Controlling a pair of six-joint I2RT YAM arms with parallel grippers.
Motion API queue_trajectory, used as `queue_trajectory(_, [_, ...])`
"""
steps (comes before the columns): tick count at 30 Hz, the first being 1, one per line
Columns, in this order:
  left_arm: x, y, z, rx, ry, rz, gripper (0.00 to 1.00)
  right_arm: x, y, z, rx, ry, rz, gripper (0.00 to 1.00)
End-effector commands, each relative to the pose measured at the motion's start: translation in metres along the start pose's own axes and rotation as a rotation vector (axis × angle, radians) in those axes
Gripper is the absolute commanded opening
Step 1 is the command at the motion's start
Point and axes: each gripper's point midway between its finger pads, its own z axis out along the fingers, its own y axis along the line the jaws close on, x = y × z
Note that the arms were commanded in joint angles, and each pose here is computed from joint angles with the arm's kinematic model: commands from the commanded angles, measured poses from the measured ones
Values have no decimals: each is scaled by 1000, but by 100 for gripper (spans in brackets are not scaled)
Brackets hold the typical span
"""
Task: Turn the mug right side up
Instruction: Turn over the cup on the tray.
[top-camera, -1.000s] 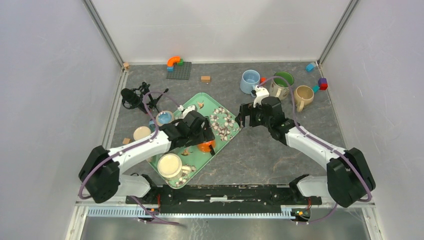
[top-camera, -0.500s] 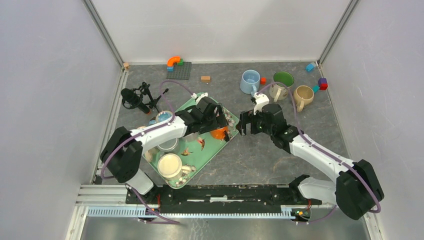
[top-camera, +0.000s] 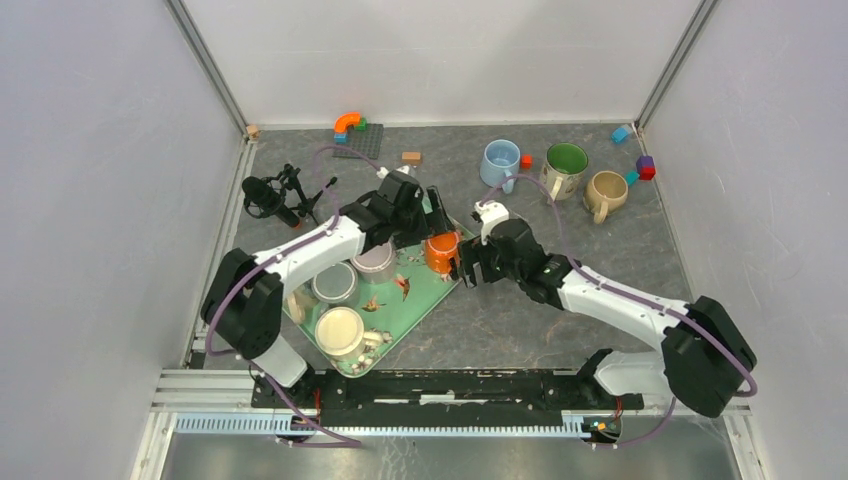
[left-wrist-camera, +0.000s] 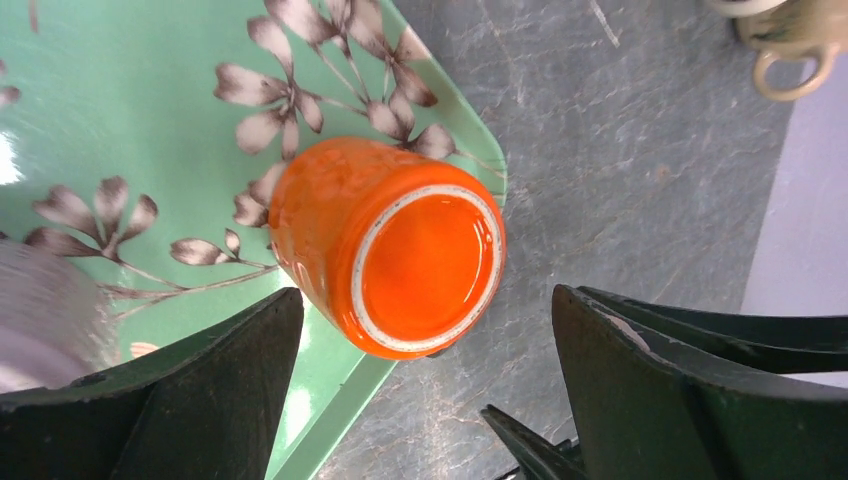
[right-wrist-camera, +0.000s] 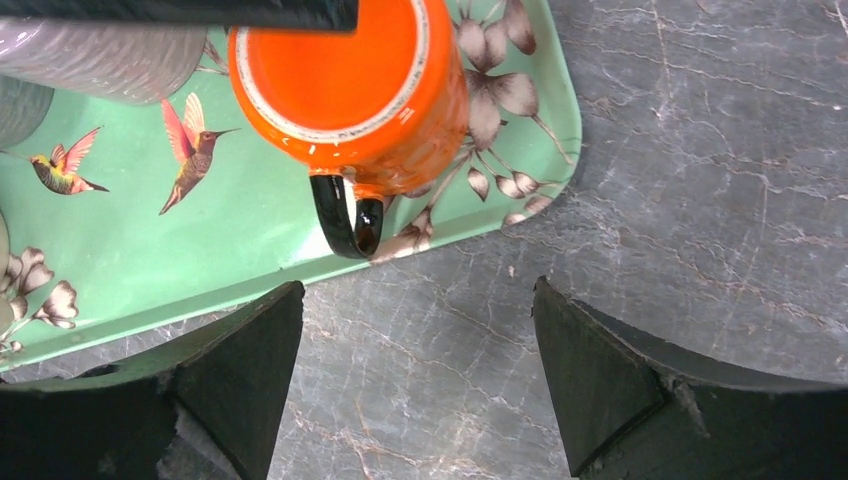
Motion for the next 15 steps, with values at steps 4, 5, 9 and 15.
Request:
queue_trajectory(4, [-50, -22, -61, 137, -118, 62, 100, -30, 17, 13, 55, -27, -32, 86])
queue_trajectory(5, [-53, -21, -67, 142, -131, 67, 100, -30, 17, 16, 66, -19, -35, 85])
queue_trajectory(9, [-61, -17, -89, 152, -175, 82, 100, -27, 22, 26, 75, 7, -31, 80])
queue_trajectory(15, [-63, -8, -112, 159, -216, 115, 100, -24, 31, 38, 86, 38, -29, 70])
